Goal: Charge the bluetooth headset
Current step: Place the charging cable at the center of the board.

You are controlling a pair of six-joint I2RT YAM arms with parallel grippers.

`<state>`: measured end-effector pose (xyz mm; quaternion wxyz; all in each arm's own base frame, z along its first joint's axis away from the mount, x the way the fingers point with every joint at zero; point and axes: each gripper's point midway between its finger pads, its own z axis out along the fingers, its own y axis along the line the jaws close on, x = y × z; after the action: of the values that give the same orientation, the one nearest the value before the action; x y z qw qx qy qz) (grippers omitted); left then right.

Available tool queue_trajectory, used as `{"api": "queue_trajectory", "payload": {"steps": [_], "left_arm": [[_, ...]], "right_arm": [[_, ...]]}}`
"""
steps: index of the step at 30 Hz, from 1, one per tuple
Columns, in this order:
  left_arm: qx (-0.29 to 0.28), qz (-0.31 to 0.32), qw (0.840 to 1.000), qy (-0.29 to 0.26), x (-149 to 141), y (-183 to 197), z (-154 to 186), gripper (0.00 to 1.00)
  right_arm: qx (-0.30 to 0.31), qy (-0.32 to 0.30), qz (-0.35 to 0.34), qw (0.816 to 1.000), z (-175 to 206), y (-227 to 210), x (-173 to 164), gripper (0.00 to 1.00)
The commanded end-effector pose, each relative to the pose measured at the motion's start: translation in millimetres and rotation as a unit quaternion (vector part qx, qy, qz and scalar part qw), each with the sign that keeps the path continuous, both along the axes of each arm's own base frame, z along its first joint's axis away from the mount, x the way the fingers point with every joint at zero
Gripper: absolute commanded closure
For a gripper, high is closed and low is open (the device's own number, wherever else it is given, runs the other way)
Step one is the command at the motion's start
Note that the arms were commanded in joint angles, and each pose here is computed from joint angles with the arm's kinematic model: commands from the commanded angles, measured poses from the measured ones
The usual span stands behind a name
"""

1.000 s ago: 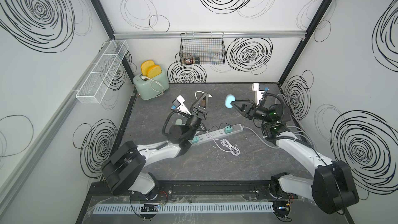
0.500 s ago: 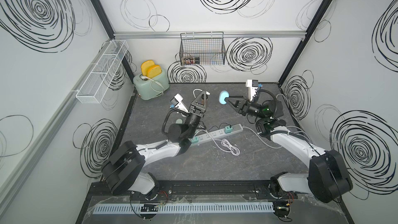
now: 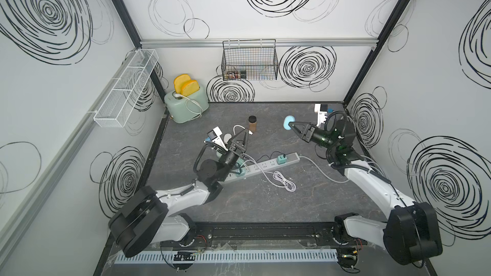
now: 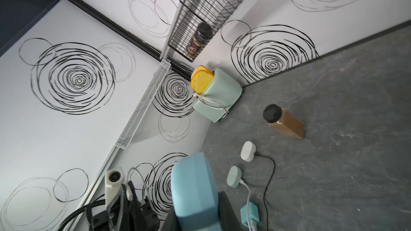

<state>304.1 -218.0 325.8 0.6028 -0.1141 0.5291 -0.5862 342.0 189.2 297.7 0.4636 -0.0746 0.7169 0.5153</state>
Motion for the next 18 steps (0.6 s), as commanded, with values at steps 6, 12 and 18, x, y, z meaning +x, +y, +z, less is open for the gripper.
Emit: {"api": "queue_trajectory", "payload": {"steps": [6,12,18], "left_arm": [[-0.022,0.119,0.992,0.019,52,91,-21,1.00],[-0.024,0.188,0.982,0.016,68,132,-24,1.00],[-0.054,0.202,0.975,0.074,89,148,-66,1.00]], "right_arm": [[-0.037,0.053,-0.008,0.998,-49,-10,14,0.80],[-0.035,0.090,0.008,0.995,-69,-8,19,0.79],[-0.042,0.100,0.012,0.994,-75,-8,17,0.77]]}}
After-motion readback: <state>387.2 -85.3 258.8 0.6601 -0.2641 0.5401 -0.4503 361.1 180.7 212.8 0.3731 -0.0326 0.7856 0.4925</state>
